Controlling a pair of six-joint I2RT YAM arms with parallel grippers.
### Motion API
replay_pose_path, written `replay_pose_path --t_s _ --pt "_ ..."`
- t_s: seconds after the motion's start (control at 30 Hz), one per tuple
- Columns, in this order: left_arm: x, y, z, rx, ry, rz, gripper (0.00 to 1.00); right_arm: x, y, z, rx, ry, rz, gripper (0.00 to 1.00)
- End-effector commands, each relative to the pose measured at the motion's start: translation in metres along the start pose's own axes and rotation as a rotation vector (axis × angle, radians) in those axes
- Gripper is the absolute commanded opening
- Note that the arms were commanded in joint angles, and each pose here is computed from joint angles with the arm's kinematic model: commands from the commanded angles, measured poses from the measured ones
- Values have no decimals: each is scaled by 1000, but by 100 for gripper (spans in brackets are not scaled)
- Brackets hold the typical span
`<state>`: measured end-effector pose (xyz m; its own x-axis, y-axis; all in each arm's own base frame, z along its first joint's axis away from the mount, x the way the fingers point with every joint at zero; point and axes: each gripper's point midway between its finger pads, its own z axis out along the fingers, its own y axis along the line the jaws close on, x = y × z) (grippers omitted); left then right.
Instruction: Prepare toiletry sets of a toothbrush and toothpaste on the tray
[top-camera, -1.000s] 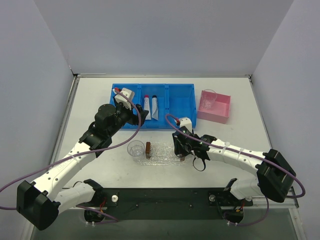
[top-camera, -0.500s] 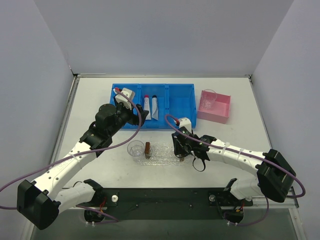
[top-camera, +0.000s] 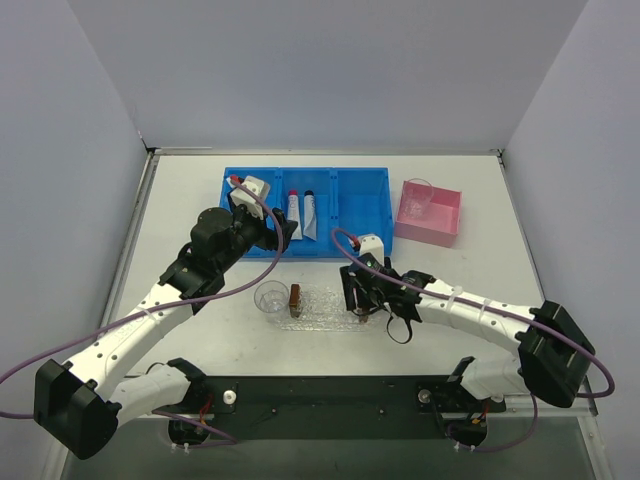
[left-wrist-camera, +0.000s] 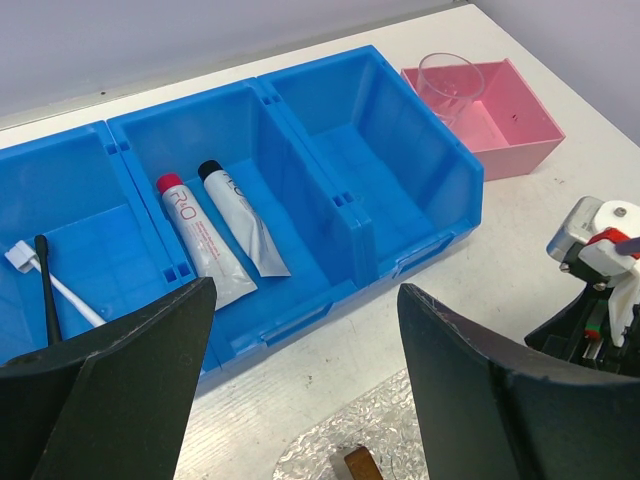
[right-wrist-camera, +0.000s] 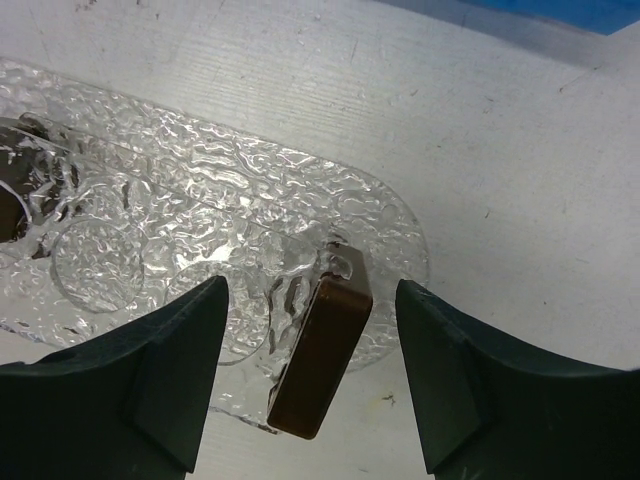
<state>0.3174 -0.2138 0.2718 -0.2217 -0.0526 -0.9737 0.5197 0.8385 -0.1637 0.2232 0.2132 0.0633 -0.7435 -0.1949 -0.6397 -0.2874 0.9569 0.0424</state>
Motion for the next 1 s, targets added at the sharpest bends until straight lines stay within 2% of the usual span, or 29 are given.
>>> replay_pose_path --t_s 0.0,0.3,0.53,0.6,0.67,0.8,0.97 --pt "-25 -3 0 3 -66 -2 84 -31 2 -20 -6 -95 28 63" --pt "-25 -3 0 5 -66 -2 84 -50 -9 -46 15 -150 43 64" --pt "-37 5 -8 -46 -99 2 84 -109 -62 -93 73 -236 76 60" --pt "-38 6 -8 -49 -98 3 84 -125 -92 -97 136 -256 118 59" --pt "-36 7 -6 -52 -88 5 84 -134 -113 -93 193 -243 119 57" --pt "-28 8 -2 -58 -62 8 84 -164 -165 -84 279 -236 227 55" --pt "-23 6 2 -46 -49 6 84 -195 -204 -47 323 -181 278 53"
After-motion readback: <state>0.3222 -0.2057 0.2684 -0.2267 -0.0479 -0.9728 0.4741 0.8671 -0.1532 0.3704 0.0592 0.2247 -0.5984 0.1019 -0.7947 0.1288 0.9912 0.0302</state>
